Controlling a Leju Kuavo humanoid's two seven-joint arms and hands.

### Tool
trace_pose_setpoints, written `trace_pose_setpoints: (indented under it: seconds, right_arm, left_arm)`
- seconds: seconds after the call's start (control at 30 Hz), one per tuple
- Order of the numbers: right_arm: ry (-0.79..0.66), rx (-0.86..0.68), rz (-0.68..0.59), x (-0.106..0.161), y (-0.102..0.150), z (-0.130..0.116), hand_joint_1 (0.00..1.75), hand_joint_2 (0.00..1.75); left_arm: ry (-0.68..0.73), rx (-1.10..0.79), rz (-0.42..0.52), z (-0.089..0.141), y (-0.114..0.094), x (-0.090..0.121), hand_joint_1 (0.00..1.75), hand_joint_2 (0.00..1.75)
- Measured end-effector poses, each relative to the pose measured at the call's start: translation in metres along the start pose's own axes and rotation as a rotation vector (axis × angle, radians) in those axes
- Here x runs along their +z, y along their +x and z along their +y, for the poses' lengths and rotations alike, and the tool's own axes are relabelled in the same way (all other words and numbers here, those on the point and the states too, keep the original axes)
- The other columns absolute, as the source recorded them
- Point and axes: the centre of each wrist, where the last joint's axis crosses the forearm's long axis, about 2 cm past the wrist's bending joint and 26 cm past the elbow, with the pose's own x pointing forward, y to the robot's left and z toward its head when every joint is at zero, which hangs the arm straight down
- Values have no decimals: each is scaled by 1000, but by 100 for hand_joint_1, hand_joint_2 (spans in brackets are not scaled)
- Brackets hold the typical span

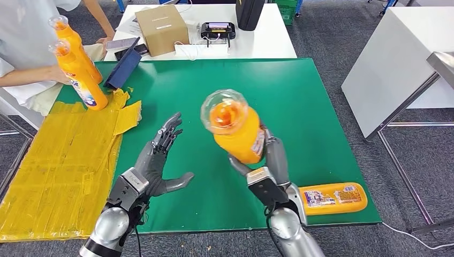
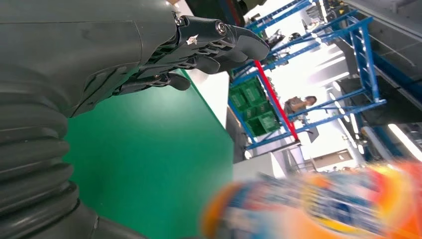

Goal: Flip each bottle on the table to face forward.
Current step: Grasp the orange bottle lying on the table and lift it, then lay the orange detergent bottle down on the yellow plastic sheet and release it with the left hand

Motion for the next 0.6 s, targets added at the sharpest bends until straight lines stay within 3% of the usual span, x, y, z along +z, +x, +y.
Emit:
trace_pose_setpoints:
  seconds: [0.17,0.6]
  right_arm:
    - [145,-52,45,2,-3,35,175,175]
    - [342,-80,88,3,-7,77,175,175]
  left_arm:
    - [-21,23,-23,-6,3,-4,0,175]
    - [-56,43,-72,-13,9,-14,0,175]
